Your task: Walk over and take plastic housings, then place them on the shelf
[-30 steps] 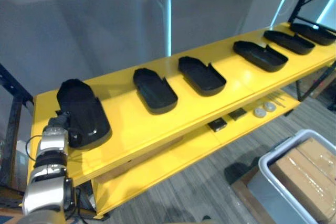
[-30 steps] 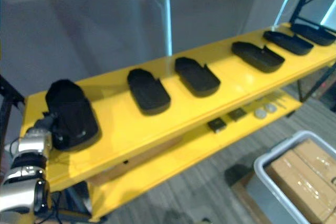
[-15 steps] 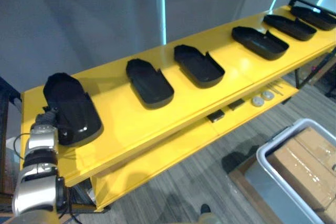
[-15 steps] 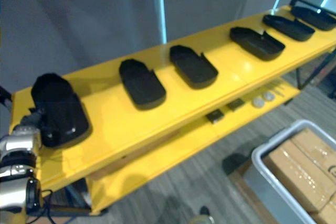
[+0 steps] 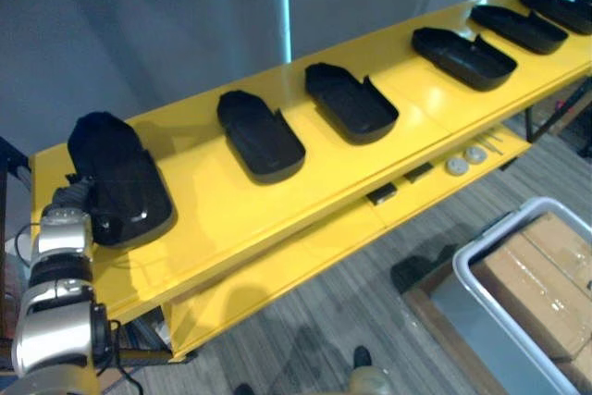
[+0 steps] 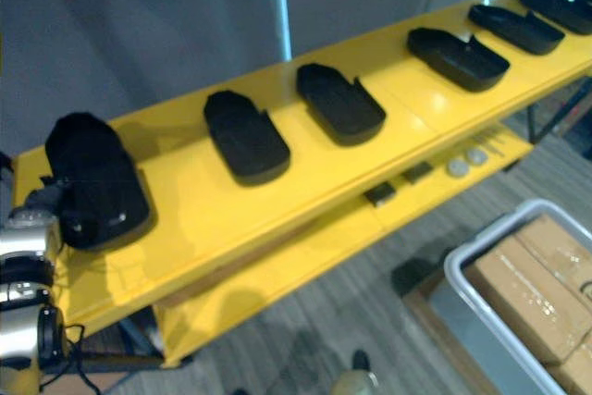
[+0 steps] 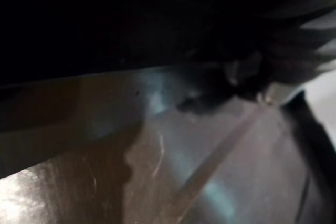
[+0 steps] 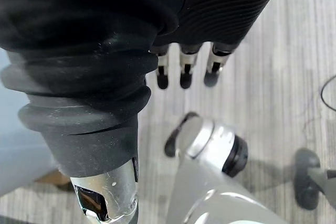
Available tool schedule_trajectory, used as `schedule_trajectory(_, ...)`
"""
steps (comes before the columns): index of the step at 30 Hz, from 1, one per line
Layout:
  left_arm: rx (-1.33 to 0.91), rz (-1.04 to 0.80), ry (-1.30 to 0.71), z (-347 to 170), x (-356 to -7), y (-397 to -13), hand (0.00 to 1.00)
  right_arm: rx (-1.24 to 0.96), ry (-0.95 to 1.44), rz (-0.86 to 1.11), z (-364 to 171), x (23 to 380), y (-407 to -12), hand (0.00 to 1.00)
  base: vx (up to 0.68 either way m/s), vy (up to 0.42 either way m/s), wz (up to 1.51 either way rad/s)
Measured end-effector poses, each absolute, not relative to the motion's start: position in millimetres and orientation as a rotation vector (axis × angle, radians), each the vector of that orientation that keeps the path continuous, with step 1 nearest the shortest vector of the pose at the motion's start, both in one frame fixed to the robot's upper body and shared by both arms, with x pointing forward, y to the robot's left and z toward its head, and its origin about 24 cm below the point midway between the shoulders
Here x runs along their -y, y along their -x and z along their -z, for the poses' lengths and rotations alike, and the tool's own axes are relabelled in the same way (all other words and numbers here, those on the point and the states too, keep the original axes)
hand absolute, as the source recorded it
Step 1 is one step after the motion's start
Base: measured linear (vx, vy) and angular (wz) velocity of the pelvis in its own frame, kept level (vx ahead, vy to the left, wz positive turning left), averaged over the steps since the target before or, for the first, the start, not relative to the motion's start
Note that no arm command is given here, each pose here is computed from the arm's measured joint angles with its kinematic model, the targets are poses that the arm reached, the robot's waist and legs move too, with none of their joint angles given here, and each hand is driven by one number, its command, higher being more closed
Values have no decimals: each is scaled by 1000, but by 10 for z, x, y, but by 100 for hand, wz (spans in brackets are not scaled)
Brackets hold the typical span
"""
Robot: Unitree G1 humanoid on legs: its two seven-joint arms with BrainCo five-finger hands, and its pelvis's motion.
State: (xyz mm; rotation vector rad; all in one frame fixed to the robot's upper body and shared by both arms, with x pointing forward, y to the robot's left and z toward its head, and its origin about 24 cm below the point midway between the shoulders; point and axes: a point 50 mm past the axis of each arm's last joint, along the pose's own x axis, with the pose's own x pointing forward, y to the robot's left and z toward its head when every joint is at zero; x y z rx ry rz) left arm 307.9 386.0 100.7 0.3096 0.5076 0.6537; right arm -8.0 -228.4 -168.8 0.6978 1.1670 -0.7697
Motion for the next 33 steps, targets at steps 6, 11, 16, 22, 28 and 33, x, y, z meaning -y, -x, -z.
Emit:
schedule_trajectory(6,-525,-627,-288,-983,-3850,-3097,100,-1179,-681,730,1693,2255,50,0,5,-2,-2)
schedule_trajectory(11,-531,-617,-283,-970,-3849,-3095,100,-1183,-669,713,1694,2246,34,0,-5,-9,-6)
schedule_trajectory(16,-506,-647,-295,-1098,-3950,-3068,100,-1170,-651,697,1689,2257,-4,0,-51,-17,-5)
schedule_trajectory(22,-443,-668,-301,-1345,-3997,-3127,100,-1143,-641,686,1669,2323,-46,0,-28,-7,-2)
schedule_trajectory(28,-363,-653,-280,-1592,-3920,-3268,100,-1084,-588,663,1614,2455,-169,0,-6,1,0)
schedule_trajectory(33,-350,-640,-272,-1611,-3870,-3310,100,-1060,-576,646,1591,2487,-236,0,-12,-4,0)
